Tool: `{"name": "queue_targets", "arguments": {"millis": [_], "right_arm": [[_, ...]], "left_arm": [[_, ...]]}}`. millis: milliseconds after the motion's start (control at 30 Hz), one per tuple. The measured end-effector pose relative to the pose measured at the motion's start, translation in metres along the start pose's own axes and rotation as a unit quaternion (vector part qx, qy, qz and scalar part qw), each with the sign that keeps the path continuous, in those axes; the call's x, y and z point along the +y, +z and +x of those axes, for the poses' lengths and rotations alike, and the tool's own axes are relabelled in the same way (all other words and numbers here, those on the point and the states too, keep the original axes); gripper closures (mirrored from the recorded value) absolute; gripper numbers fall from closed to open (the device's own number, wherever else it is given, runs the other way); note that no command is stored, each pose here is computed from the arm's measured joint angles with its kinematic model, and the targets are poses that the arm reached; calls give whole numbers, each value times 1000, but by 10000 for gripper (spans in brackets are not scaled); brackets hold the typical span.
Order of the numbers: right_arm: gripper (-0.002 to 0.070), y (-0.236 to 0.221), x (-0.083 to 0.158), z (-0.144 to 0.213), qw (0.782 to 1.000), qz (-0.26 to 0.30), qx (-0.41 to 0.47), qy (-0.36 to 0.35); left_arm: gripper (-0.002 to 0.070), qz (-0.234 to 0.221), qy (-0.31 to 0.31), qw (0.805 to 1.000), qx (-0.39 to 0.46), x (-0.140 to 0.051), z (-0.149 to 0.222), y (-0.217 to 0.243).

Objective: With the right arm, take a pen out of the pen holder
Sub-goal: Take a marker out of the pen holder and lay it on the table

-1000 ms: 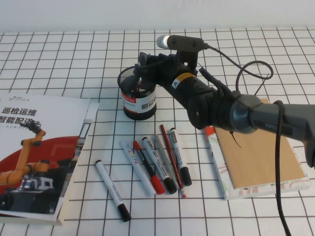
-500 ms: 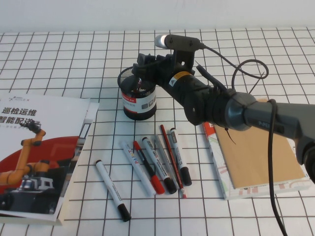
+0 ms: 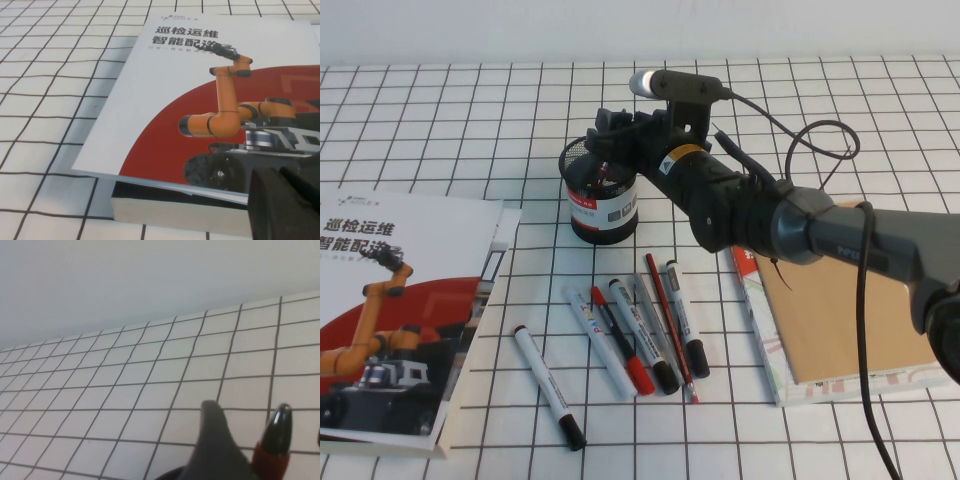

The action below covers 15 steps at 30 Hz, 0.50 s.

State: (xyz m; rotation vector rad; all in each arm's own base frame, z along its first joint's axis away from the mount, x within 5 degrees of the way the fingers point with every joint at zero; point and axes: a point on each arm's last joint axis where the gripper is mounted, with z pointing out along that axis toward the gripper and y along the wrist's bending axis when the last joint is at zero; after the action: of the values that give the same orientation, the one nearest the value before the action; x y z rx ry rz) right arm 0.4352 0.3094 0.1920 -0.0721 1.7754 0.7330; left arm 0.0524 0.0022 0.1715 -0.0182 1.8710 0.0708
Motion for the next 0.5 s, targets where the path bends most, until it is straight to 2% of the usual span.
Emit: {"name": "queue_targets", "arguments": {"millis": [200, 300, 500], "right_arm": [[291, 2, 1, -1, 1000, -1, 1, 0], [321, 2, 1, -2, 1000, -2, 0, 1], [482, 2, 2, -3, 1000, -2, -2, 1]], "left_arm": [[678, 0, 0, 1000, 0, 0, 0, 0], [678, 0, 0, 1000, 0, 0, 0, 0], [678, 0, 0, 1000, 0, 0, 0, 0]]}}
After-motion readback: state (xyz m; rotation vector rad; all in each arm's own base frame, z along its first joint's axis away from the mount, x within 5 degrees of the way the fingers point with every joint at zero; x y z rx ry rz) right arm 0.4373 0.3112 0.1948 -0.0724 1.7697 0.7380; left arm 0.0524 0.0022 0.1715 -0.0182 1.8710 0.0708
